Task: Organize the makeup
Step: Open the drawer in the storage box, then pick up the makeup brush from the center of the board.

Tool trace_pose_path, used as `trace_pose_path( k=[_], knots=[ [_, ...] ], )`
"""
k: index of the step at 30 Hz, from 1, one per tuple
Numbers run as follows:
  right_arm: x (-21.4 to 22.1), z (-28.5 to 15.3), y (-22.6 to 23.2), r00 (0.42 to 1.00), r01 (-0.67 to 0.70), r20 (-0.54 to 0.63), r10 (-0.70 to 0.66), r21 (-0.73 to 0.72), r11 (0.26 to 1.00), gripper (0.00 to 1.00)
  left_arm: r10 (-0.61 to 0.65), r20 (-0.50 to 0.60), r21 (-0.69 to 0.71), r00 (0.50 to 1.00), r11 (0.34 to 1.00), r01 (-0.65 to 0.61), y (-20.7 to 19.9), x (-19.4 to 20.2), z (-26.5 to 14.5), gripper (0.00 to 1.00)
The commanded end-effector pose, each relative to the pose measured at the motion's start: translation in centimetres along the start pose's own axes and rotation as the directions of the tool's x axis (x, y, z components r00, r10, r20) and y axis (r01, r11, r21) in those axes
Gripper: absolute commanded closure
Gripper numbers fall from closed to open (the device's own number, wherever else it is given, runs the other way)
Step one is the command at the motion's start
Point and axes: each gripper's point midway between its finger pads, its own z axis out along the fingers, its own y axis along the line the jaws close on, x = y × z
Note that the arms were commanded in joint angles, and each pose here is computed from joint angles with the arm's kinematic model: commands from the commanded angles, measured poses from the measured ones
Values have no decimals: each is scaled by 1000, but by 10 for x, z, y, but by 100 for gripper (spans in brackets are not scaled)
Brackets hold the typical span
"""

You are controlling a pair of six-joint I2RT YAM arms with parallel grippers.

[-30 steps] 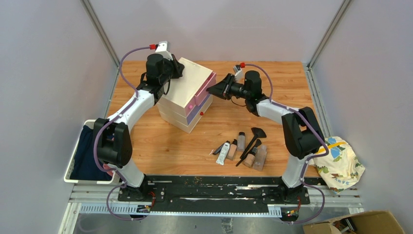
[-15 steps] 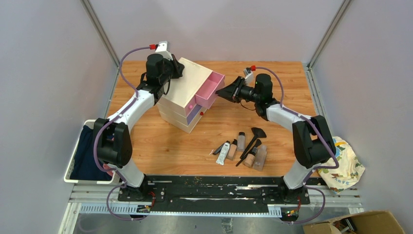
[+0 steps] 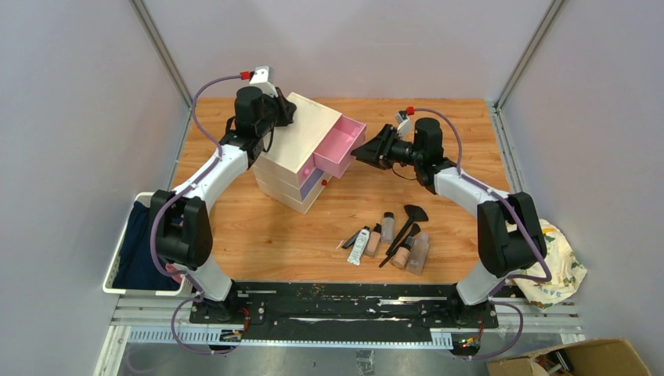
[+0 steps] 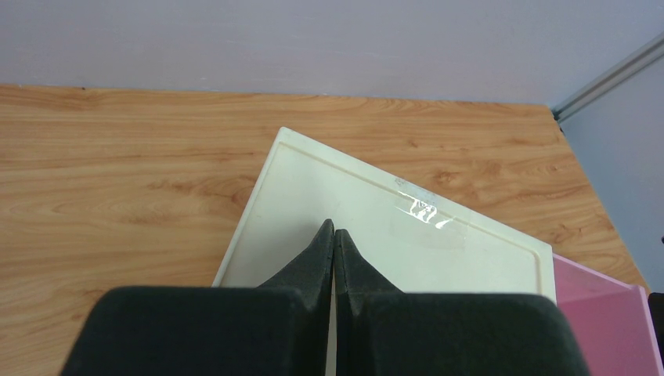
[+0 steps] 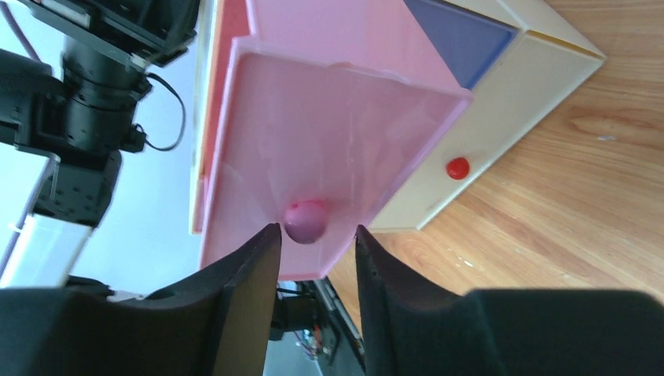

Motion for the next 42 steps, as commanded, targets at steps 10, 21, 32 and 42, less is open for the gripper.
trace_pose_path(
  k=[10, 21, 32, 42],
  knots=[
    [6, -27, 0, 997, 71, -31, -69, 78, 994, 43, -37, -376, -167, 926, 985, -29, 54, 121, -22, 100],
    [32, -92, -36, 977, 211, -71, -200, 447, 869, 46, -28, -358, -160, 933, 987, -32, 49, 111, -27, 100],
    [80, -166, -87, 969, 238, -126, -210, 694, 680, 51, -38, -351, -128, 936, 992, -8, 41, 109, -29, 100],
    [106, -192, -120, 972, 234, -182, -147, 786, 572, 53, -51, -336, -101, 940, 995, 17, 31, 103, -31, 100]
  ],
)
